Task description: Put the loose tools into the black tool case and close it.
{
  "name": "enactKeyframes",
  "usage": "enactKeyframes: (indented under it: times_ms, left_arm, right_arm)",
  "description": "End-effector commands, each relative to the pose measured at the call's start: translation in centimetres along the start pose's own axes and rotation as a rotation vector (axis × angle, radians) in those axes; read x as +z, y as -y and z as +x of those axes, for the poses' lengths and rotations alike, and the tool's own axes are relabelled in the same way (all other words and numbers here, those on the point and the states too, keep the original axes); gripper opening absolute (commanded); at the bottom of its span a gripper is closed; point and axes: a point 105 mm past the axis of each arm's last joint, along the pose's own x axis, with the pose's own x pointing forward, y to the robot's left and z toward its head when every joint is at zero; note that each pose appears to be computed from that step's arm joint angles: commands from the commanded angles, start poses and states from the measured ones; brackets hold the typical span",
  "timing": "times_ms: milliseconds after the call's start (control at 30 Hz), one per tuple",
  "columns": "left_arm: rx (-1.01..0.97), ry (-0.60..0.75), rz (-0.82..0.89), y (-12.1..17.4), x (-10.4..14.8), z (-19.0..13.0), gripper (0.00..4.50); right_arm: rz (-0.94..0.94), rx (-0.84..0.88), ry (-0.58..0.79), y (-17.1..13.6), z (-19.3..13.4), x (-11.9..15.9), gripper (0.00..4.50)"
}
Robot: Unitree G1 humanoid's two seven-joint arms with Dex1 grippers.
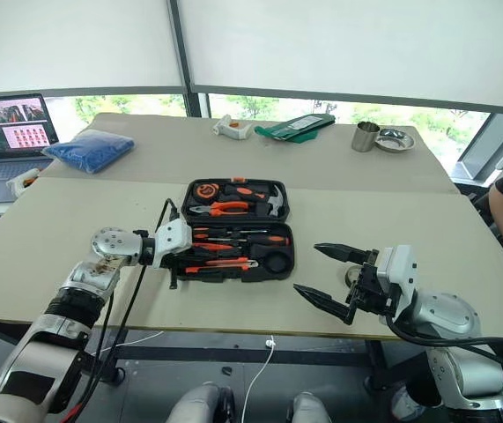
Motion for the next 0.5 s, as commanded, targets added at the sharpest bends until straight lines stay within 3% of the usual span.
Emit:
enactKeyframes:
  times_ms: [33,367,467,500]
  left_arm:
    - [-0.074,-0.029,-0.088,2.8,-2.5,1.8,0.03]
    - [0.116,0.309,-0.081,-0.9,1.4,-2.2,0.03]
    - [0.123,0.454,-0.087,-1.4,3.4,-5.0,0.62]
    - [0.121,0.486,-0.093,-1.4,3.9,-5.9,1.08]
  right_arm:
    - [-0.019,-0.008,0.033,0.2,0.4,0.9,4.50]
    - [-0.064,-0.139,-0.018,1.6,-2.5,0.8,4.50]
    - [-0.093,-0.233,-0.045,2.5,-4.9,1.0,4.50]
    - [-0.097,-0.261,-0.054,2.6,-5.7,0.9,4.50]
